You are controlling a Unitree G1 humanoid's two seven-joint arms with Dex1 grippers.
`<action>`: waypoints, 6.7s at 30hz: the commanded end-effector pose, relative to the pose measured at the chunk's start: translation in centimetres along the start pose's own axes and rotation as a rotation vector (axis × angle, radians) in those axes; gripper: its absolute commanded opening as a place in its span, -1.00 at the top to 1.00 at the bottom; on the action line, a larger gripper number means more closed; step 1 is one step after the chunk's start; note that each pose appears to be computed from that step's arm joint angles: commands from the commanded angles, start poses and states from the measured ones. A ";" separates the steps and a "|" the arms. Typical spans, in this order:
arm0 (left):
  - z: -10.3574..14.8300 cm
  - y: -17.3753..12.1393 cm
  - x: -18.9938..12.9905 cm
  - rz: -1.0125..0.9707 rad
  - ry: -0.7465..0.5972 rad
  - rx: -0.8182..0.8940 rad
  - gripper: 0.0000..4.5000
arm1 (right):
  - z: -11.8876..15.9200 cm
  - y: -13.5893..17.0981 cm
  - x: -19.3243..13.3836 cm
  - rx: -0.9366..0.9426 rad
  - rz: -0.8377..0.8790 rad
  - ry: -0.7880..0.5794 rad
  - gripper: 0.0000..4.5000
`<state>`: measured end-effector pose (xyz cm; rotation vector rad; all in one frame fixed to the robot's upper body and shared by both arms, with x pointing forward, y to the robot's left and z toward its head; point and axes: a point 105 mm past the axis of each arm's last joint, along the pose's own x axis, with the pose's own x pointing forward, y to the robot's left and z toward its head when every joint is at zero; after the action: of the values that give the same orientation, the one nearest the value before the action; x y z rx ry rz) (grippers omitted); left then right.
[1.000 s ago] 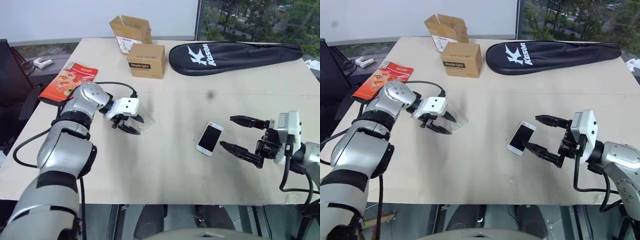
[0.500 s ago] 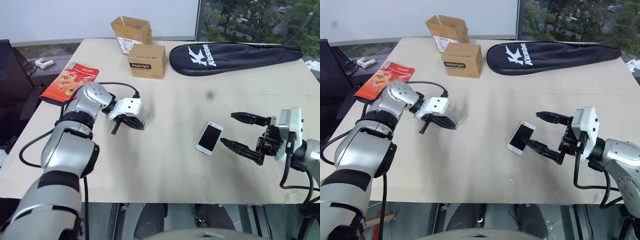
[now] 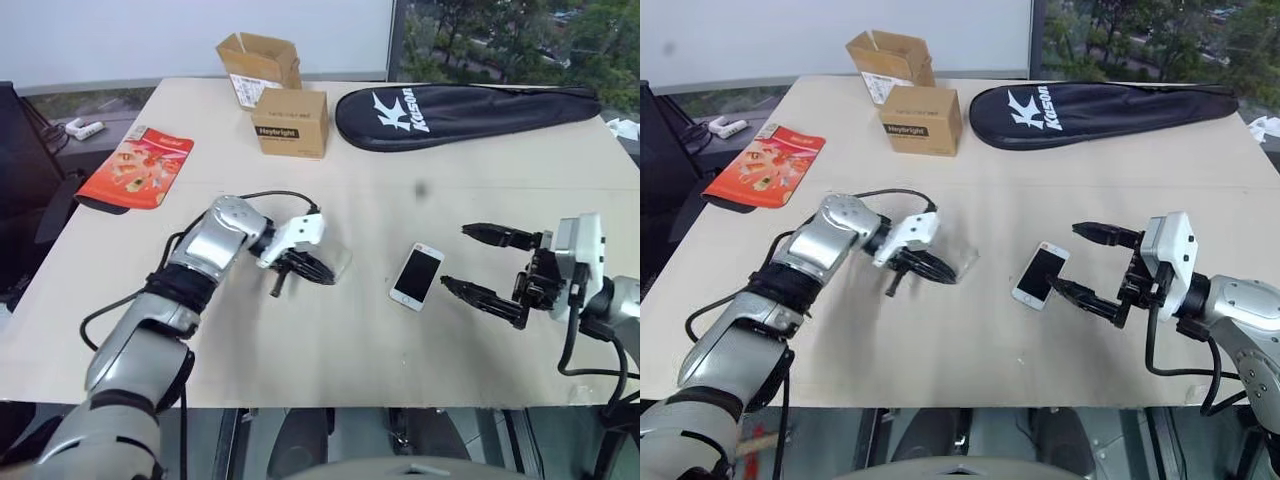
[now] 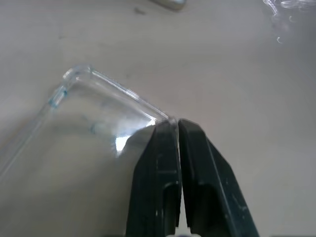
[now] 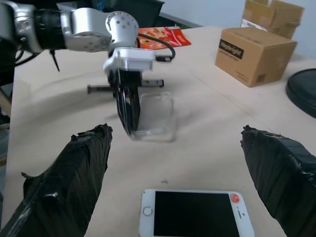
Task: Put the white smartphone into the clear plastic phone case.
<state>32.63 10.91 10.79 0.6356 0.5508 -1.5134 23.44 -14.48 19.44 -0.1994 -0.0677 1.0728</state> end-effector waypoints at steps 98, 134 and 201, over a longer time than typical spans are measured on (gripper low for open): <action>0.9 -6.2 -7.8 0.356 -0.213 -0.093 -0.99 | -9.2 -3.4 4.6 -0.285 -0.148 0.825 -1.00; 4.8 -5.0 -8.1 0.399 -0.380 0.078 -0.99 | -12.8 -3.9 1.2 0.123 -0.378 0.438 -1.00; 3.3 -2.8 -10.4 0.352 -0.352 0.036 0.04 | -4.4 -2.0 9.5 -0.109 0.285 0.109 -0.31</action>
<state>29.82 17.33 19.67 0.4202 0.1749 -1.2131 31.02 -8.42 13.78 -0.3278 0.0560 1.2953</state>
